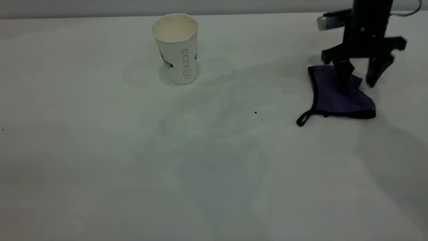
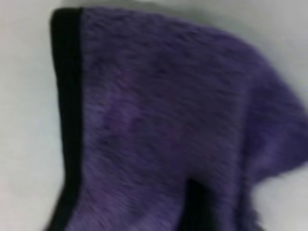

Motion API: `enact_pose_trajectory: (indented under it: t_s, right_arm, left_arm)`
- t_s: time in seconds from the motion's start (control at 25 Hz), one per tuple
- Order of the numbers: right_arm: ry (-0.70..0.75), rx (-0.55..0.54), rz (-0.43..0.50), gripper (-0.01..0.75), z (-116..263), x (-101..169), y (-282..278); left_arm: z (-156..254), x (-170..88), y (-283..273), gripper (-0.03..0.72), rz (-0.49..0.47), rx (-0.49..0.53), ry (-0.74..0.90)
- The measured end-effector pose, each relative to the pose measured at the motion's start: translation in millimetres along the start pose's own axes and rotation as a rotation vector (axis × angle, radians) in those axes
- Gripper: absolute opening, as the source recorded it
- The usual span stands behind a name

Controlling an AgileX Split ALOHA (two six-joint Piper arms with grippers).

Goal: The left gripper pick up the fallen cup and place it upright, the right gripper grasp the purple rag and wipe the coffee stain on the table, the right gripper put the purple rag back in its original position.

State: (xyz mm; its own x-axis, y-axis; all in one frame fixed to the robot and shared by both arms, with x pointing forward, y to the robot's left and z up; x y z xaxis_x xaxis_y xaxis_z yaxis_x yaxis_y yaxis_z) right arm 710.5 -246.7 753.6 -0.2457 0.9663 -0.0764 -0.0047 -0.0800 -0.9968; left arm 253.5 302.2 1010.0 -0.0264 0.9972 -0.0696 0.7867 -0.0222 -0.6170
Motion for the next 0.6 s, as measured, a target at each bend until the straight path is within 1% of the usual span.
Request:
enact_pose_trajectory:
  t_s: [0.08,0.2,0.28,0.36,0.48,0.6]
  right_arm:
    - [-0.002,-0.053,0.014,0.712,-5.7,-4.6,-37.6]
    - [-0.002,-0.135,0.024,0.726,-4.7,-10.6,-114.4]
    - [-0.005,-0.16,0.024,0.726,6.8,-12.8,-164.1]
    - [-0.004,-0.218,0.027,0.726,19.0,-14.6,-212.9]
    - [-0.014,-0.318,0.04,0.726,38.9,-11.9,-268.4]
    - [-0.035,-0.377,0.043,0.726,69.3,-1.3,-307.2]
  left_arm:
    - [0.0,0.0,0.0,0.531,0.0,0.0,0.0]
    - [0.0,0.0,0.0,0.531,0.0,0.0,0.0]
    - [0.0,0.0,0.0,0.531,0.0,0.0,0.0]
    - [0.0,0.0,0.0,0.531,0.0,0.0,0.0]
    - [0.0,0.0,0.0,0.531,0.0,0.0,0.0]
    - [0.0,0.0,0.0,0.531,0.0,0.0,0.0]
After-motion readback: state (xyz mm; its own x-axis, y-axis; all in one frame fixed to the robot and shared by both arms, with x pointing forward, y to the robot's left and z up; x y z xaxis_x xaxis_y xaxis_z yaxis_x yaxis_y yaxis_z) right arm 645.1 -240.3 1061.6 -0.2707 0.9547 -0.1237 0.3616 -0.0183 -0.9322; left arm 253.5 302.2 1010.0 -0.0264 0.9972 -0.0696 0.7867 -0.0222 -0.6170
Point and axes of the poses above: a point on each arm's last joint axis where the gripper is mounted, y pointing out along that axis toward the gripper, x along the wrist's bending axis when the last joint is at zero, z = x × y, the point moved 4 cm from there along y, pointing out along that axis toward the gripper, and after that the axes turned 8 degrees about -y, right-handed, at the moved point
